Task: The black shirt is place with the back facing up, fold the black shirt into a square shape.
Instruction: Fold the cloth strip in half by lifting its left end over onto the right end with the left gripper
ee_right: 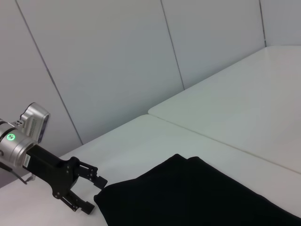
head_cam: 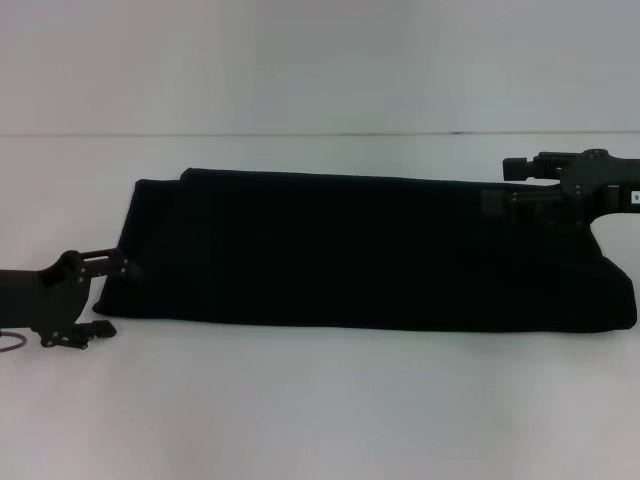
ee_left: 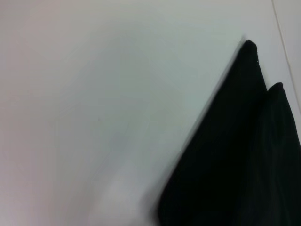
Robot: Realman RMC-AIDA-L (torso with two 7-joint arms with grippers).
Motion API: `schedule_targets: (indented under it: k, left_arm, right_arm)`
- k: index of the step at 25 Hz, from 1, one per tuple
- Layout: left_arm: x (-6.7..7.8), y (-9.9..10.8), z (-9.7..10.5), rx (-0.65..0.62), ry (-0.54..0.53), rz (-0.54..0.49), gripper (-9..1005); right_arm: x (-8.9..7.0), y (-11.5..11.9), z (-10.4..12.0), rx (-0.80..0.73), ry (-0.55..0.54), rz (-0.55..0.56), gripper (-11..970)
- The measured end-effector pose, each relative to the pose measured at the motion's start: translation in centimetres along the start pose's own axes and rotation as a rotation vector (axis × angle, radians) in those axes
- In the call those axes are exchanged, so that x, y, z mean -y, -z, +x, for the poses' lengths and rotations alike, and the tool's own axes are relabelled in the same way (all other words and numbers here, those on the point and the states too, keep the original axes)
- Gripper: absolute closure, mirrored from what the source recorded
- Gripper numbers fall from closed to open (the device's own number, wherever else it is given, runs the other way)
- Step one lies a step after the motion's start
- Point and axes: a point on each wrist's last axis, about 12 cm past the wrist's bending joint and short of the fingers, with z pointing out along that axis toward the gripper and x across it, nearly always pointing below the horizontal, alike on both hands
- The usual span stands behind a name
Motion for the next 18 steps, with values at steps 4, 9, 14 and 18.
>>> schedule_targets:
  k: [4, 9, 14, 18]
  left_arm:
    - [-0.23, -0.38, 0.05, 0.008, 0.001, -0.003, 86]
    - [-0.06, -0.58, -0.05, 0.017, -0.006, 0.002, 86]
    - [0.01, -0.65, -0.21, 0.029, -0.011, 0.0, 87]
    - [0.11, -0.67, -0.4, 0.042, -0.015, -0.001, 87]
  right_arm:
    - [0.0, -0.01, 0.0, 0.0, 0.0, 0.0, 124]
    - [-0.01, -0.02, -0.06, 0.008, -0.001, 0.0, 124]
    - [-0.01, 0.02, -0.03, 0.011, -0.003, 0.001, 124]
    - [-0.01, 0.05, 0.01, 0.012, -0.004, 0.001, 124]
